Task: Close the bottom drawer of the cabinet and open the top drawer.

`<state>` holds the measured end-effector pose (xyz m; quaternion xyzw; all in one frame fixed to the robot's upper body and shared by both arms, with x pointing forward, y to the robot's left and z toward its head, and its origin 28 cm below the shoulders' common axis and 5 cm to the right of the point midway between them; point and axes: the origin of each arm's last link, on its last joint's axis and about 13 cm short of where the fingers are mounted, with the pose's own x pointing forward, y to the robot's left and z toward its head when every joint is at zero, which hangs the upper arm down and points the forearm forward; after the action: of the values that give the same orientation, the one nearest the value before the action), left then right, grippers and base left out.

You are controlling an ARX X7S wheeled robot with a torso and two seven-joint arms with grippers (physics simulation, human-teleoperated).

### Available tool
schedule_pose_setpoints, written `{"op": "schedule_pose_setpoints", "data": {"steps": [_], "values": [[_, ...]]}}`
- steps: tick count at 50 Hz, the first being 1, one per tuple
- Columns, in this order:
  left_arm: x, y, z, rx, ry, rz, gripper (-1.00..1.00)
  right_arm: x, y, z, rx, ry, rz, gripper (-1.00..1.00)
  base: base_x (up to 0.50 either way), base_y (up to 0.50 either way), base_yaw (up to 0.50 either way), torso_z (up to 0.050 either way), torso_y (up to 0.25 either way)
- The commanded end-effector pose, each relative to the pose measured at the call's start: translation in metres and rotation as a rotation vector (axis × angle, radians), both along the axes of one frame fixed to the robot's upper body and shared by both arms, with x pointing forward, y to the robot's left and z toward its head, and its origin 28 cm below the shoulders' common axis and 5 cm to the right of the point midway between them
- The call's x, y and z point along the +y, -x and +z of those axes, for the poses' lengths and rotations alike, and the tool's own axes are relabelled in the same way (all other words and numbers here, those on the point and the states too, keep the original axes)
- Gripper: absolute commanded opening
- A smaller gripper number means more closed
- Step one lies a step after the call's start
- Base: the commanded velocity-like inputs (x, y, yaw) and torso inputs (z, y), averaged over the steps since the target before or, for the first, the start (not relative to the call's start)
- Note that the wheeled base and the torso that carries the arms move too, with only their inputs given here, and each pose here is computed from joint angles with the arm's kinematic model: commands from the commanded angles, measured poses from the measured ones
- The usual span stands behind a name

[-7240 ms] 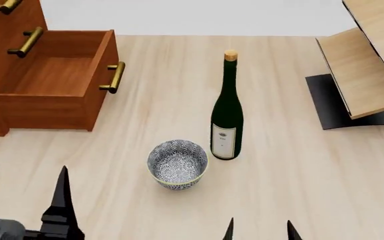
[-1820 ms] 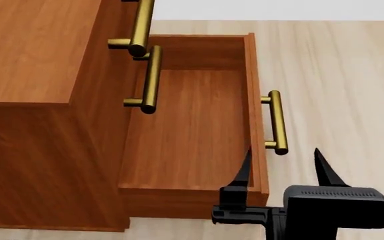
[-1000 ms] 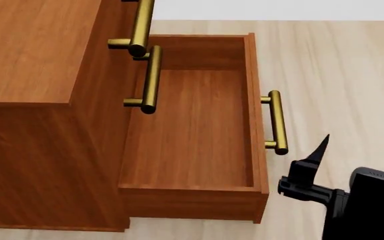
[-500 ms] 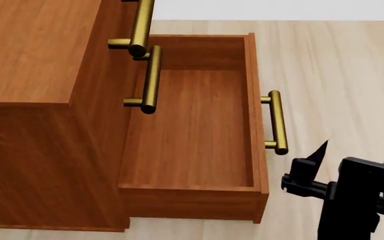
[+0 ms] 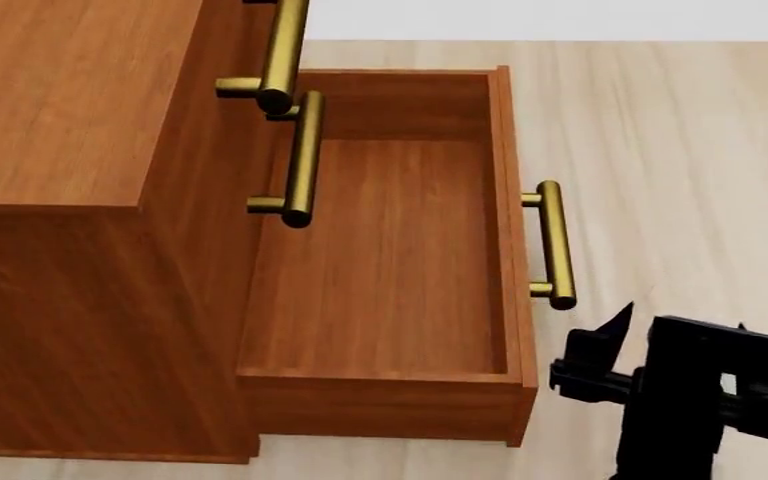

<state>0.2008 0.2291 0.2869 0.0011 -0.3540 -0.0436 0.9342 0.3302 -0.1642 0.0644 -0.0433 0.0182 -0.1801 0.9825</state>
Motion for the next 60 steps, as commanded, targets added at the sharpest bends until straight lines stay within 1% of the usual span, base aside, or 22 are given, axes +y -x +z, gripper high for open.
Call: {"op": "schedule_pose_setpoints", "data": {"steps": [1, 12, 24, 32, 43, 52, 60], "values": [[0.001, 0.0, -0.001, -0.001, 0.003, 0.002, 1.0, 0.005, -0.005, -0.011, 0.063, -0.01, 0.055, 1.0, 0.0, 0.0, 0.0, 0.0, 0.0], [0.003, 0.002, 0.0, -0.008, 0.009, 0.007, 1.0, 0.009, -0.006, -0.016, 0.098, -0.018, 0.091, 1.0, 0.0, 0.0, 0.0, 0.0, 0.0], [0.003, 0.003, 0.001, -0.012, 0.012, 0.007, 1.0, 0.016, -0.005, -0.019, 0.116, -0.028, 0.161, 1.0, 0.0, 0.0, 0.0, 0.0, 0.0], [0.003, 0.003, 0.001, -0.013, 0.013, 0.007, 1.0, 0.029, -0.003, -0.018, 0.116, -0.034, 0.225, 1.0, 0.0, 0.0, 0.0, 0.0, 0.0], [0.003, 0.004, 0.002, -0.017, 0.011, 0.004, 1.0, 0.055, -0.008, -0.019, 0.119, -0.039, 0.318, 1.0, 0.0, 0.0, 0.0, 0.0, 0.0], [0.003, 0.004, 0.003, -0.017, 0.007, 0.005, 1.0, 0.068, -0.012, -0.021, 0.13, -0.041, 0.369, 1.0, 0.0, 0.0, 0.0, 0.0, 0.0], [0.003, 0.004, 0.003, -0.018, 0.006, 0.004, 1.0, 0.079, -0.013, -0.017, 0.13, -0.049, 0.443, 1.0, 0.0, 0.0, 0.0, 0.0, 0.0]]}}
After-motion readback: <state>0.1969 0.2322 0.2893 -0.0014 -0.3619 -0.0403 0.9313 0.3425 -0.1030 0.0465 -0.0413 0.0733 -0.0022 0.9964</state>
